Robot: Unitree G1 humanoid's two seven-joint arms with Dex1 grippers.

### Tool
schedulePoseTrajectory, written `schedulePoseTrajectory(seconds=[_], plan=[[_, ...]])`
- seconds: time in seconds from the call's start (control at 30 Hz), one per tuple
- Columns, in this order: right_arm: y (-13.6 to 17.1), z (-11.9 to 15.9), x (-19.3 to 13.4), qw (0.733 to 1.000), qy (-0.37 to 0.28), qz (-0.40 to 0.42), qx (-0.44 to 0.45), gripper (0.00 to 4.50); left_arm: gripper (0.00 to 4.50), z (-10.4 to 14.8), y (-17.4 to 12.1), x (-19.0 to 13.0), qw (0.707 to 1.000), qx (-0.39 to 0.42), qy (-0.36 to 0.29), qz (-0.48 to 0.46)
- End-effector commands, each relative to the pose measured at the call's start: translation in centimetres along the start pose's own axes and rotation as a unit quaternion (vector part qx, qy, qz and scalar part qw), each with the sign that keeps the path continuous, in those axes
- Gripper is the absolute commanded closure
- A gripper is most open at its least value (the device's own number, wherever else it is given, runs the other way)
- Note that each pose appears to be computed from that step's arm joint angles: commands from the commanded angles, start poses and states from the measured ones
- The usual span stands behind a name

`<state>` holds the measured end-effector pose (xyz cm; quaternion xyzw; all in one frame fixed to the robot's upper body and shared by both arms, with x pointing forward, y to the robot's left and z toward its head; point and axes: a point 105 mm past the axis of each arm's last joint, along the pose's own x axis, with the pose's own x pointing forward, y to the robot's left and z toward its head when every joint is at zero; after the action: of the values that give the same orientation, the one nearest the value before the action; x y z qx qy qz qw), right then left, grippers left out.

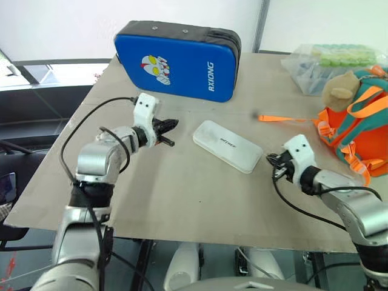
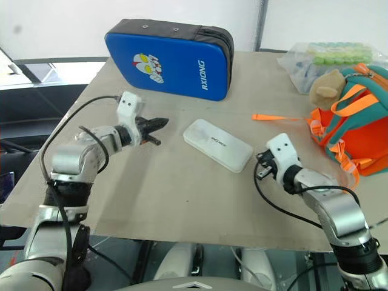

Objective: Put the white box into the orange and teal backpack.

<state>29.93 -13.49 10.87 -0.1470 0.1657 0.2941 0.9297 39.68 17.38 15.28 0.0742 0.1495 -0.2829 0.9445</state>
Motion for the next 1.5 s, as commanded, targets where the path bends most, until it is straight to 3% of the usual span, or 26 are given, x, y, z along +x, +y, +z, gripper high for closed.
schedulePoseTrajectory(seconds=[0.03,0.17,0.33,0.6,0.83,0.97,1.0,1.03,1.07,1.13,1.27,1.5], plan=[[0.7,0.9,0.7,0.999,0.007,0.022,-0.026,4.5,4.45,0.2,-0.3,1.7,0.998,0.047,0.019,-0.028],[2.0,1.6,2.4,0.997,0.017,0.067,-0.044,4.5,4.45,-2.2,-1.9,3.6,0.987,0.096,0.084,-0.101],[1.7,2.3,3.6,0.996,0.015,0.074,-0.053,4.5,4.45,-3.1,-4.4,3.5,0.978,0.089,0.086,-0.169],[-0.8,2.3,3.0,0.995,0.018,0.063,-0.081,4.5,4.45,-5.3,-8.9,-0.9,0.974,0.05,0.088,-0.201],[-1.6,0.2,1.7,0.986,0.046,0.089,-0.132,4.5,4.45,-7.4,-11.4,-3.6,0.976,-0.028,0.096,-0.194],[-2.2,0.0,1.7,0.987,0.044,0.081,-0.133,4.5,3.44,-7.5,-8.8,-4.4,0.982,-0.111,0.071,-0.138],[-2.4,0.0,1.7,0.987,0.042,0.078,-0.133,4.5,2.79,-7.5,-7.9,-4.8,0.982,-0.132,0.064,-0.123],[-2.6,0.0,1.7,0.987,0.042,0.076,-0.134,4.5,2.79,-7.5,-7.1,-5.4,0.979,-0.156,0.062,-0.118],[-2.7,-0.1,1.7,0.987,0.041,0.076,-0.135,4.5,2.23,-7.5,-6.7,-6.2,0.972,-0.187,0.062,-0.124],[-2.8,-0.2,1.7,0.987,0.041,0.077,-0.137,4.5,1.65,-7.5,-6.8,-7.4,0.957,-0.236,0.071,-0.155],[-2.7,-0.2,1.8,0.986,0.038,0.081,-0.142,4.5,0.06,-7.8,-8.1,-9.0,0.92,-0.314,0.097,-0.213],[-2.4,-0.1,1.7,0.985,0.034,0.087,-0.146,4.5,0.06,-7.8,-9.4,-7.7,0.896,-0.373,0.093,-0.221]])
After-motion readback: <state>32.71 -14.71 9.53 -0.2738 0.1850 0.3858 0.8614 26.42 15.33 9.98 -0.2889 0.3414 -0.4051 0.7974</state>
